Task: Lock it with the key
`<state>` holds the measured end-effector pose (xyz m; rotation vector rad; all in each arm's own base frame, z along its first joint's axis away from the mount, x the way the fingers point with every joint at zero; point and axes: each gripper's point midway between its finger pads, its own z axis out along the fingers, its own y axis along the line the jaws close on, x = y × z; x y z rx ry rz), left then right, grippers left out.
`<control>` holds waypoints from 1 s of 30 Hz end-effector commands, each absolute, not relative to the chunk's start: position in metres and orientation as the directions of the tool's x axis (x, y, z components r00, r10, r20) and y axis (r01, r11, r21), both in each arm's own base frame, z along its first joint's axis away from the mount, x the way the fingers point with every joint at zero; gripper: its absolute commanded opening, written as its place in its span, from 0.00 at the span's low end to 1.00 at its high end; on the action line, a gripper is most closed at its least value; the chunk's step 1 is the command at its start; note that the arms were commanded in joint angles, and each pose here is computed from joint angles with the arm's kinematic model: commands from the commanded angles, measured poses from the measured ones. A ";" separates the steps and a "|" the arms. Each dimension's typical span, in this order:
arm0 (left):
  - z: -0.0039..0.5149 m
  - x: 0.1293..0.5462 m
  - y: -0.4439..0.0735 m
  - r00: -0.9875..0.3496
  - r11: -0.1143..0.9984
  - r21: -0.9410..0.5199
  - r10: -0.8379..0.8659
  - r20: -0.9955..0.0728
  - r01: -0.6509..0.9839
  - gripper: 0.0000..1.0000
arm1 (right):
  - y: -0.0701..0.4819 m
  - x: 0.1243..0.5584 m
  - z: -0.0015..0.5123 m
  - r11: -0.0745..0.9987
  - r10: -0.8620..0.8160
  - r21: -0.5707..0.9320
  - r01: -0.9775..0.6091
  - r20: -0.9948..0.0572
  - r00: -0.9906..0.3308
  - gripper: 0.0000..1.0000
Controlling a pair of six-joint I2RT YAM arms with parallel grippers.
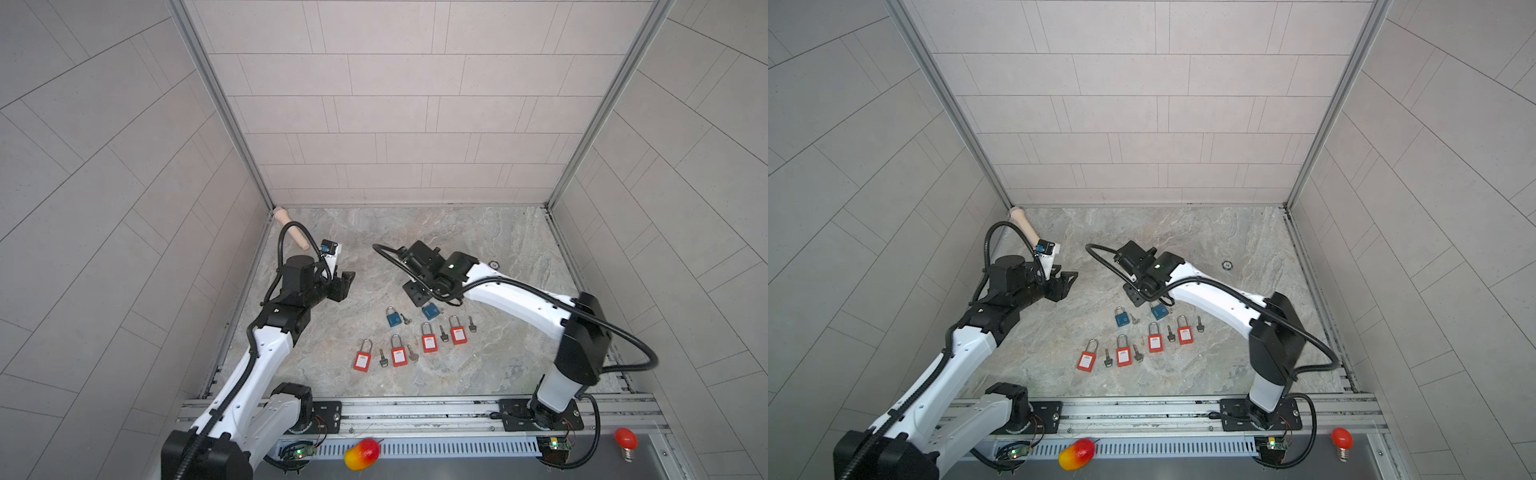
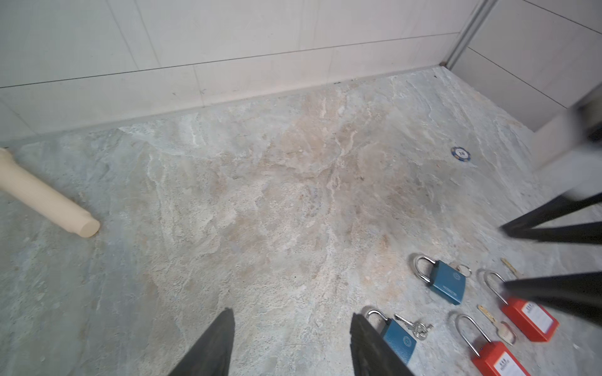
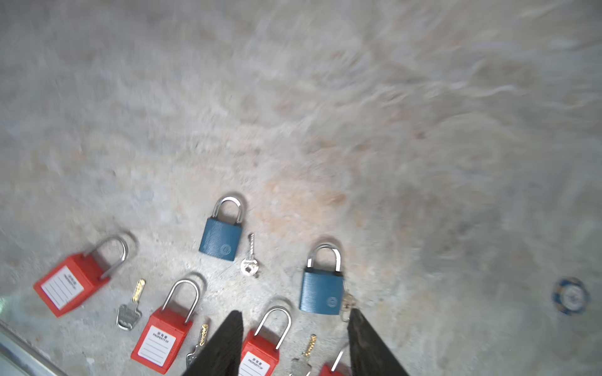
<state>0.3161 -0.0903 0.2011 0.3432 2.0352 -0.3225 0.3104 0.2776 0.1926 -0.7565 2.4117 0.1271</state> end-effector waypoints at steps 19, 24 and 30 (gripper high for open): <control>0.091 0.378 -0.005 -0.266 0.994 0.101 0.086 -0.960 -0.046 0.72 | -0.019 0.336 0.125 0.965 -0.107 -0.183 0.188 -0.929 -0.354 0.99; 0.091 0.388 0.008 -0.294 0.990 0.081 0.043 -0.955 -0.118 0.74 | -0.006 0.377 0.115 0.985 -0.119 -0.160 0.070 -0.909 -0.400 0.99; 0.090 0.391 0.011 -0.306 0.986 0.092 0.047 -0.951 -0.136 0.99 | 0.000 0.389 0.088 0.991 -0.123 -0.136 0.003 -0.906 -0.406 0.99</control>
